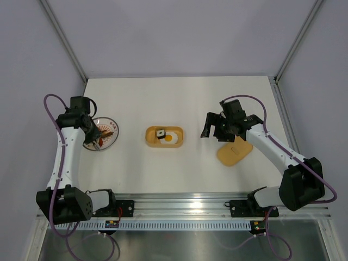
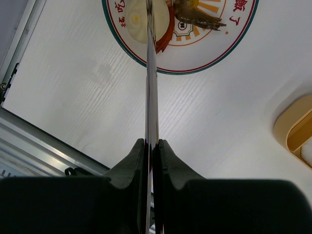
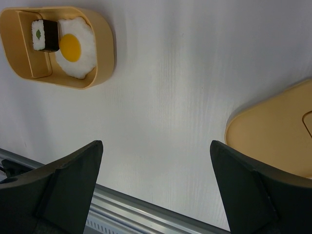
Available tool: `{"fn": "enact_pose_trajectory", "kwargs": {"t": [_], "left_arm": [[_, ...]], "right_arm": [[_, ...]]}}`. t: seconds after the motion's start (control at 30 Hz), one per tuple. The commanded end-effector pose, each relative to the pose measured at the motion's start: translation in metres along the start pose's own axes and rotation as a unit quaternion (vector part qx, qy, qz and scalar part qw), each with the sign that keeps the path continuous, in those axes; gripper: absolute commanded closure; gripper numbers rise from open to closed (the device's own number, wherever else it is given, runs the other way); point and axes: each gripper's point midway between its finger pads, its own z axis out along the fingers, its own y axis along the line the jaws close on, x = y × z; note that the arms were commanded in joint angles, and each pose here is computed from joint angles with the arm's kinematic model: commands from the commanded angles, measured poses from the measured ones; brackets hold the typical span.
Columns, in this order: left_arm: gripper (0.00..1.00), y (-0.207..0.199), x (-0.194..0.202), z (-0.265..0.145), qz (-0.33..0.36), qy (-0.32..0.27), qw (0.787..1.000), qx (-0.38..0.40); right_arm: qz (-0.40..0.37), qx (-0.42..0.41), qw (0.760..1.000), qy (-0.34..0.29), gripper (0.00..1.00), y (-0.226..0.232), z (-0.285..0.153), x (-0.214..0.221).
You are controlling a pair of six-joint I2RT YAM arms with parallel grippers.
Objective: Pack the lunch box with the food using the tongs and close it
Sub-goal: Pick up the fake food from the plate.
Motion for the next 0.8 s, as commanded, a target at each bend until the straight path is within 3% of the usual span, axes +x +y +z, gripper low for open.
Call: {"fn": "enact_pose_trajectory", "kwargs": {"t": [0.0,0.17,0.33,0.77], "left_arm": [[0.87,-0.013,-0.025,-0.006,-0.008,-0.036,0.999,0.029],[0.85,0.002,-0.041,0.005,-0.037,-0.042,0.998,-0.002],[0.73,0.01,-0.051,0.013,-0.05,-0.043,0.998,-0.011],[0.59,0.017,-0.062,0.03,-0.028,-0.028,0.999,-0.035]], "right_arm": [[-0.009,-0.003,1.0,-0.02,0.01,0.003,-0.01,-0.009],[-0.007,-0.001,1.0,-0.021,0.0,0.002,-0.01,-0.009],[-0.007,-0.004,1.0,-0.02,0.01,0.003,-0.011,-0.009],[-0.014,-0.018,1.0,-0.011,0.01,0.01,-0.002,-0.014]]}}
